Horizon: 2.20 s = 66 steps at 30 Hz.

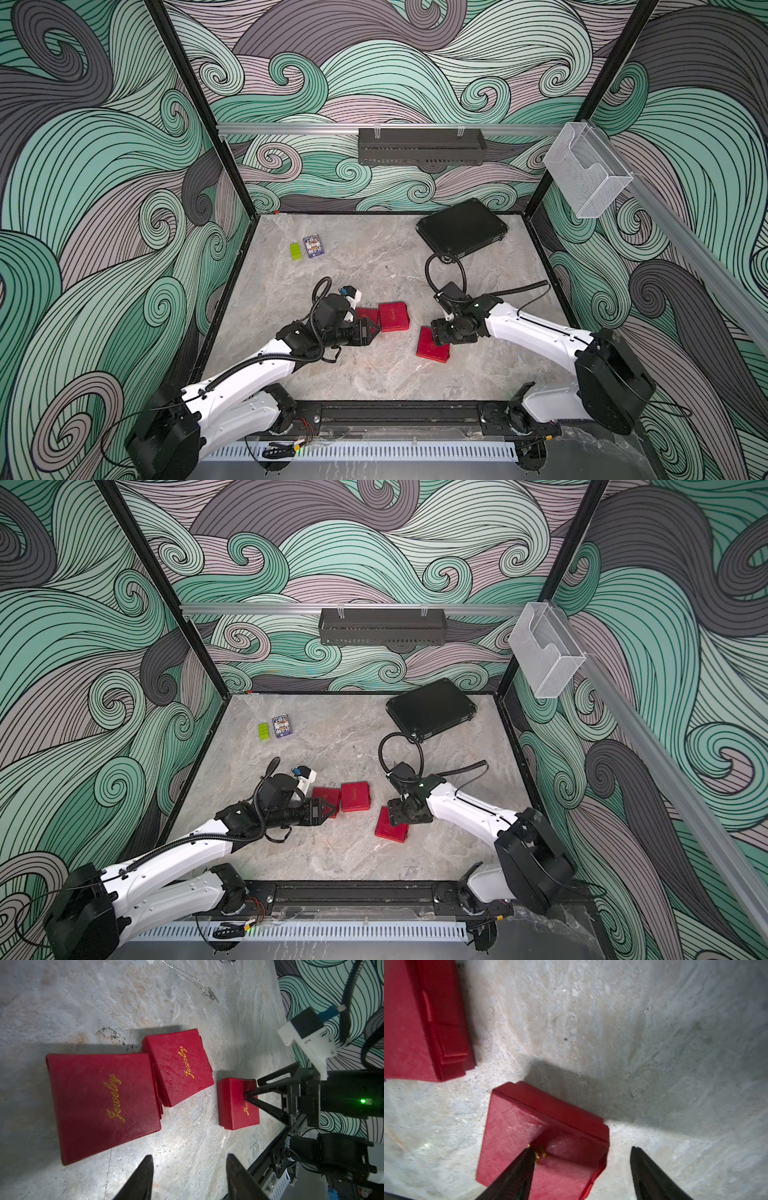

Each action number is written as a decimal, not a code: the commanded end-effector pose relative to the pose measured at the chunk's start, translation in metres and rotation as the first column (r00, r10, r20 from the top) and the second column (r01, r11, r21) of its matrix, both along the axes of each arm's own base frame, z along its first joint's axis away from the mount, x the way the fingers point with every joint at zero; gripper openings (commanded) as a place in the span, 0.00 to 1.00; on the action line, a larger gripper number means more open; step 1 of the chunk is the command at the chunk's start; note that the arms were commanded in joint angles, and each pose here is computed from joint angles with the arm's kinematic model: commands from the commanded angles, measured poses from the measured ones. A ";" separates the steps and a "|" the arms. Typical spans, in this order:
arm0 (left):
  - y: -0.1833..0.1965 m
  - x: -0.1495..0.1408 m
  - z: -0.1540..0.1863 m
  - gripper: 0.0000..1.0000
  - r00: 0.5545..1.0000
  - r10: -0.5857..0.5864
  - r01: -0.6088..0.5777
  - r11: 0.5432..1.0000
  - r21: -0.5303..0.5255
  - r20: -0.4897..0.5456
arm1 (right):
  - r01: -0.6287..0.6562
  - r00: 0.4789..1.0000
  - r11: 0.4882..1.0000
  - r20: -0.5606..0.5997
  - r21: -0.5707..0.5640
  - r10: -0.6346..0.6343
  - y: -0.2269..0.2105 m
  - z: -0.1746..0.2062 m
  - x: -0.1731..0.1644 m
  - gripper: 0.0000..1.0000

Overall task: Take the necklace out of the lift-off lid jewelry box
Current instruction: Close the lid on the jewelry box, then pick up the jewelry box from the center of the board, then place the jewelry box at the center of the board.

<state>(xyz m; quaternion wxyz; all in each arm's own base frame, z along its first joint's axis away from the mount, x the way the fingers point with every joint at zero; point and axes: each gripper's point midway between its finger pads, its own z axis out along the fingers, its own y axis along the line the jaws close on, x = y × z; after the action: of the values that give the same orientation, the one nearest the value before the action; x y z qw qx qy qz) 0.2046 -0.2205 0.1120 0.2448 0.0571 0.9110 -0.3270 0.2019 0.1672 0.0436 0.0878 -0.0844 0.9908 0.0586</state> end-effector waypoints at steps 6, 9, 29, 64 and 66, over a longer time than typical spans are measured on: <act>0.011 0.004 0.010 0.63 0.998 0.010 -0.011 1.000 0.021 0.064 | 0.013 1.000 1.000 0.015 0.012 -0.013 0.006 0.022 -0.011 0.98; 0.013 0.005 0.010 0.64 0.997 0.009 -0.012 1.000 0.026 0.082 | 0.046 0.998 0.997 0.028 0.060 -0.048 0.016 0.022 -0.013 0.98; 0.013 0.001 0.005 0.78 0.995 -0.027 0.025 0.999 0.020 0.097 | 0.243 0.962 0.966 0.103 0.084 -0.251 0.031 -0.005 -0.003 0.99; 0.006 0.010 -0.003 0.78 0.998 -0.039 0.036 0.998 0.056 0.052 | 0.246 0.969 0.961 0.001 0.127 -0.248 -0.054 -0.005 0.087 0.85; 0.005 0.010 -0.002 0.78 0.998 -0.047 0.044 0.997 0.065 0.045 | 0.249 0.968 0.962 -0.049 0.114 -0.245 -0.055 -0.014 0.091 0.89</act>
<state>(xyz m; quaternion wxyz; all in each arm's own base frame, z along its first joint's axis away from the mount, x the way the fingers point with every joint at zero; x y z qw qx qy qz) 0.2078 -0.2106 0.0946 0.2468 0.0814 0.9184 -0.2984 0.2933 0.1053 0.0341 0.1147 0.0779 0.9863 0.0894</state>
